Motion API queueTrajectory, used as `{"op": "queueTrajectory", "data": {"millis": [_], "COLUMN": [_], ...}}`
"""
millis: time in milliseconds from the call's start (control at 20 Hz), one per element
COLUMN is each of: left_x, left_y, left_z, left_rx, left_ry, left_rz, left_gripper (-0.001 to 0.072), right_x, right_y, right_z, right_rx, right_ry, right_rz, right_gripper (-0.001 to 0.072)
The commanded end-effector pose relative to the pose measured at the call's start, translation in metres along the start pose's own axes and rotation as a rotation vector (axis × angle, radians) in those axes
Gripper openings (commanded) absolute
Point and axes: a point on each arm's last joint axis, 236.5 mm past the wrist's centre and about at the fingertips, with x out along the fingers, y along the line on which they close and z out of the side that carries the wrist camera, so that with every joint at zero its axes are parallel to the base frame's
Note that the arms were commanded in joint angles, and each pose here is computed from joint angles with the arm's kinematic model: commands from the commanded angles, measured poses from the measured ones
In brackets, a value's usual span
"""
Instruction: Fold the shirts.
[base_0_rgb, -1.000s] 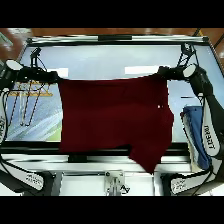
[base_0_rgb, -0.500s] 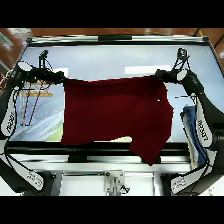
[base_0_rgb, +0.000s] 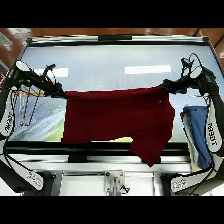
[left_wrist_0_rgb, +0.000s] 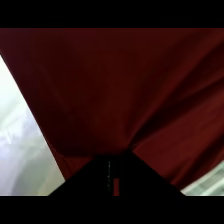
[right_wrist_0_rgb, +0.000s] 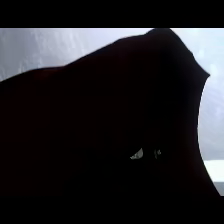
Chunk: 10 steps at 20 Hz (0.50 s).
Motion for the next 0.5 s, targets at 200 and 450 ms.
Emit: {"op": "queueTrajectory", "data": {"millis": [200, 450], "left_x": [0.017, 0.024], "left_y": [-0.002, 0.007], "left_z": [-0.029, -0.021], "left_rx": [-0.062, -0.055], "left_ry": [0.156, 0.135], "left_rz": [0.0, 0.062], "left_gripper": [0.0037, 0.0037], "right_x": [-0.004, 0.002], "right_y": [-0.01, -0.017], "right_z": [-0.061, -0.065], "right_rx": [0.046, 0.088], "right_ry": [0.259, 0.279], "right_rz": [-0.041, -0.07], "right_gripper": [0.0069, 0.0069]}}
